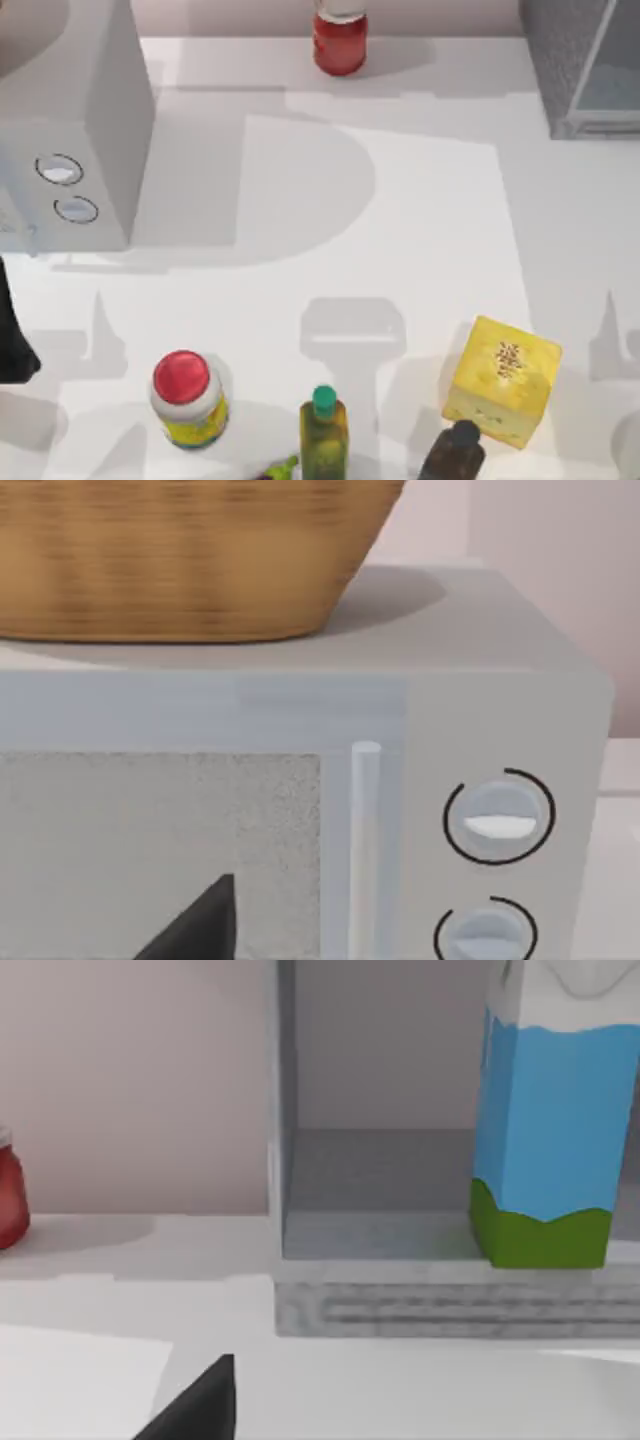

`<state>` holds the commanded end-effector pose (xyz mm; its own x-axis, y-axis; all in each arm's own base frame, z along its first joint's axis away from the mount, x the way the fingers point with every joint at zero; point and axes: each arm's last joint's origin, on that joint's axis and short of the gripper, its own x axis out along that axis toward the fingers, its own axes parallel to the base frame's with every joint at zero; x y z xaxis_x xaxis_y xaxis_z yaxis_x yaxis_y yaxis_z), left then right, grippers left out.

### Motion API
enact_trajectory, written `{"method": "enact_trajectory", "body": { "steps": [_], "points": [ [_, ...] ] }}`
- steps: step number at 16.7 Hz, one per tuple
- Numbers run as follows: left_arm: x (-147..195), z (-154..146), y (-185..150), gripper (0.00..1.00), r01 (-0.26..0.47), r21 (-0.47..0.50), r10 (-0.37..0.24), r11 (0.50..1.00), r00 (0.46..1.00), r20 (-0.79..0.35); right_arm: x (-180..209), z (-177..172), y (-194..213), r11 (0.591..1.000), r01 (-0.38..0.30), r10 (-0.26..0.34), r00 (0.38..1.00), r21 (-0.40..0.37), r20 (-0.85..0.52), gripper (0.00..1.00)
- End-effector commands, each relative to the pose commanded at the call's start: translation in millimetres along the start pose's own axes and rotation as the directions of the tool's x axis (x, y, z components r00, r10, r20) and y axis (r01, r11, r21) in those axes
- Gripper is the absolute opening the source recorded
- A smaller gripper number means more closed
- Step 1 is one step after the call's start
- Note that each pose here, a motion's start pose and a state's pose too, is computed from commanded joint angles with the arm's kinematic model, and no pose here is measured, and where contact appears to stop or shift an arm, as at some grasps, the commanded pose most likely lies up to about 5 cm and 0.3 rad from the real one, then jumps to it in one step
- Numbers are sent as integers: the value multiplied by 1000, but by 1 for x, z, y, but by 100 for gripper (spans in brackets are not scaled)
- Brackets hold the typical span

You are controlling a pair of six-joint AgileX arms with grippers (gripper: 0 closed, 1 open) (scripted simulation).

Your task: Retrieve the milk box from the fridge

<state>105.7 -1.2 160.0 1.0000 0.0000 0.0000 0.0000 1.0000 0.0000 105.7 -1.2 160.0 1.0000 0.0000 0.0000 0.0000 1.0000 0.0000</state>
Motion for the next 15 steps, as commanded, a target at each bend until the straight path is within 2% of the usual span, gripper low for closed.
{"method": "enact_trajectory", "body": {
  "steps": [8, 12, 15],
  "points": [
    [0, 0, 0, 100, 0, 0, 0, 1000, 1000, 0, 13, 15, -7, 1000, 3, -3, 999, -12, 38, 100],
    [0, 0, 0, 100, 0, 0, 0, 1000, 1000, 0, 39, 22, -21, 1000, 2, -1, 999, -22, 46, 100],
    [0, 0, 0, 100, 0, 0, 0, 1000, 1000, 0, 63, 11, -38, 1000, 0, 0, 1000, -14, 6, 100]
  ]
}}
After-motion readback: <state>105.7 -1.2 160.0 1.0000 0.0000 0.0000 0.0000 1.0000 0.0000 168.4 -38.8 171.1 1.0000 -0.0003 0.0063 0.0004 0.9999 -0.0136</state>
